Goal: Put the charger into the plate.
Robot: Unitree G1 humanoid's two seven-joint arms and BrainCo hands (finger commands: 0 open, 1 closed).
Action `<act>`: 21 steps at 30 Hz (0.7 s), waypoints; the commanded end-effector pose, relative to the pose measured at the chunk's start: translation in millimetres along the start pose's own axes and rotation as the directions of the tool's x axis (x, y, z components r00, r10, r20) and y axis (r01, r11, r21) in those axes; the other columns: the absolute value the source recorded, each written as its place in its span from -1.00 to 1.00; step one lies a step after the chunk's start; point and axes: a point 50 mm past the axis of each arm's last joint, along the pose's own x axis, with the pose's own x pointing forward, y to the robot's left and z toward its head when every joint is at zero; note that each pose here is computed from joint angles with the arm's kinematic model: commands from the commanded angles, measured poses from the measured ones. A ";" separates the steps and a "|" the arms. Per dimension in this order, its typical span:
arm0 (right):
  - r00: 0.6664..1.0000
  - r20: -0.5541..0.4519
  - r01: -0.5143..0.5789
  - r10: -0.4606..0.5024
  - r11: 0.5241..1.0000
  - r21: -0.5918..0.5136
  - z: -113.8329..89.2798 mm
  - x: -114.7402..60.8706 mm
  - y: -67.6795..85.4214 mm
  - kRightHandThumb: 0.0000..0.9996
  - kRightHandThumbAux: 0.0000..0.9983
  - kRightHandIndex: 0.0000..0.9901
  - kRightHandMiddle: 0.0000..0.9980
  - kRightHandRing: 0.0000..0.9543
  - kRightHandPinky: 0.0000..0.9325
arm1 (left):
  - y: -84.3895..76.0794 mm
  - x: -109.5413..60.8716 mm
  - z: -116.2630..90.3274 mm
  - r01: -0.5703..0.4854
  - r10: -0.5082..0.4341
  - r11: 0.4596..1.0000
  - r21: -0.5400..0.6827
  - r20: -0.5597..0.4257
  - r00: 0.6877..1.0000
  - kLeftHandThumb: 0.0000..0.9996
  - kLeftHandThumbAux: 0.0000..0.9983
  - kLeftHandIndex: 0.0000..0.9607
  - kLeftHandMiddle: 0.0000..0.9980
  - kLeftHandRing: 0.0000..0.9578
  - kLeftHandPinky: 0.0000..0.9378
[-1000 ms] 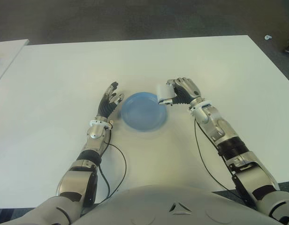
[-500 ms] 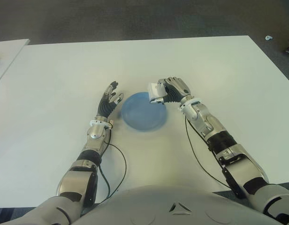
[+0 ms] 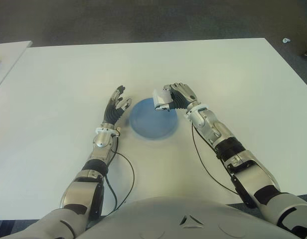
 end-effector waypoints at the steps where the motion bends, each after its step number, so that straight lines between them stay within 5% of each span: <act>1: 1.000 0.010 0.000 0.000 1.000 0.008 2.9 4.1 1.2 0.49 0.42 -0.11 0.72 0.78 0.80 | -27.0 -51.6 -39.9 0.012 -0.025 0.998 -0.064 -0.201 0.979 -1.00 0.13 -0.86 -0.79 -0.85 -0.88; 21: 1.000 -0.001 -0.013 0.013 1.000 0.004 3.3 7.1 10.7 0.48 0.42 -0.11 0.71 0.77 0.81 | -27.7 -52.0 -40.6 0.017 -0.025 0.999 -0.040 -0.203 0.979 -1.00 0.12 -0.90 -0.81 -0.87 -0.89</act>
